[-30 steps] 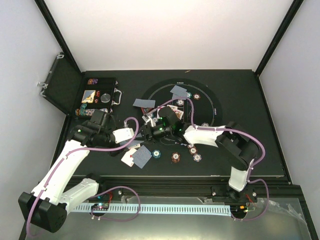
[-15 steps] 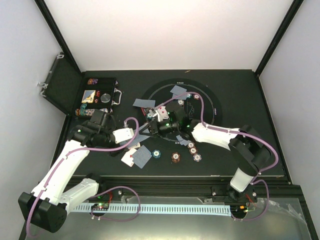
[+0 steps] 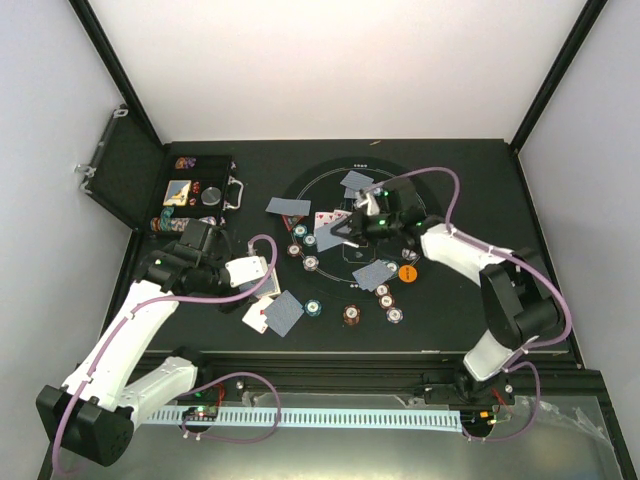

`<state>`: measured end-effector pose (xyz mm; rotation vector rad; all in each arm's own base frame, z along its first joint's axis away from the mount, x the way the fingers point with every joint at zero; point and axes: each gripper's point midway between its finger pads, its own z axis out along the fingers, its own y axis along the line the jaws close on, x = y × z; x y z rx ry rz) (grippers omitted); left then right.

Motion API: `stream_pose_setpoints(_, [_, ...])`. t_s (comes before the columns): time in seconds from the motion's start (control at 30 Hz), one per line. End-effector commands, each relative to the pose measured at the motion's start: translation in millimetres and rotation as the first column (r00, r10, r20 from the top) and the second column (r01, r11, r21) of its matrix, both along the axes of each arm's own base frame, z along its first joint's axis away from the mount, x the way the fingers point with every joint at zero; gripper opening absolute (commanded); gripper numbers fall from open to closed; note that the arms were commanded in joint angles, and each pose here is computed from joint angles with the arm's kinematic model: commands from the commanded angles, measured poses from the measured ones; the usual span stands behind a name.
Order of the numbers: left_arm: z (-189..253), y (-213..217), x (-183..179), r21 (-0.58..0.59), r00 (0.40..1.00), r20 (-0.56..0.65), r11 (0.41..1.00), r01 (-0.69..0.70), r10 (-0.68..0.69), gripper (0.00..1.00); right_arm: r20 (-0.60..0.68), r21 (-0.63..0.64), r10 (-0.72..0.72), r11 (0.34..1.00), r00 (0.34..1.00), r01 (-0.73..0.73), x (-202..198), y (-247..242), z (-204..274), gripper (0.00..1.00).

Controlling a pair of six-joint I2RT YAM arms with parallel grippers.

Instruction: Distribute texas hold em gaming equipment

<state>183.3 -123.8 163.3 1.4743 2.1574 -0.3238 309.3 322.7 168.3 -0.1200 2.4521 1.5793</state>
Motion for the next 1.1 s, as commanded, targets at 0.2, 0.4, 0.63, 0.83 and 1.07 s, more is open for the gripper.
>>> stream_pose_setpoints(0.2, [22,-3,3,-0.033,0.999,0.048,0.999,-0.001,0.002,0.02,-0.04,-0.323,-0.201,0.93,0.979,0.177,99,-109,-83,0.01])
stream_pose_setpoints(0.4, [22,-1,2,-0.027,0.999,0.052,1.0,-0.004,0.005,0.02,-0.088,-0.453,-0.226,0.876,0.97,0.164,123,-129,-128,0.01])
stream_pose_setpoints(0.63, [21,-1,1,-0.024,0.999,0.043,1.0,-0.004,0.005,0.02,-0.078,-0.537,-0.248,0.827,0.966,0.169,137,-139,-147,0.01])
stream_pose_setpoints(0.83, [20,-1,1,-0.024,0.999,0.043,1.0,-0.004,0.005,0.02,-0.053,-0.608,-0.243,0.777,0.969,0.162,146,-150,-150,0.18])
stream_pose_setpoints(1.07, [20,-2,1,-0.027,0.999,0.039,1.0,-0.003,0.004,0.02,0.044,-0.672,-0.263,0.706,0.964,0.223,143,-168,-123,0.64])
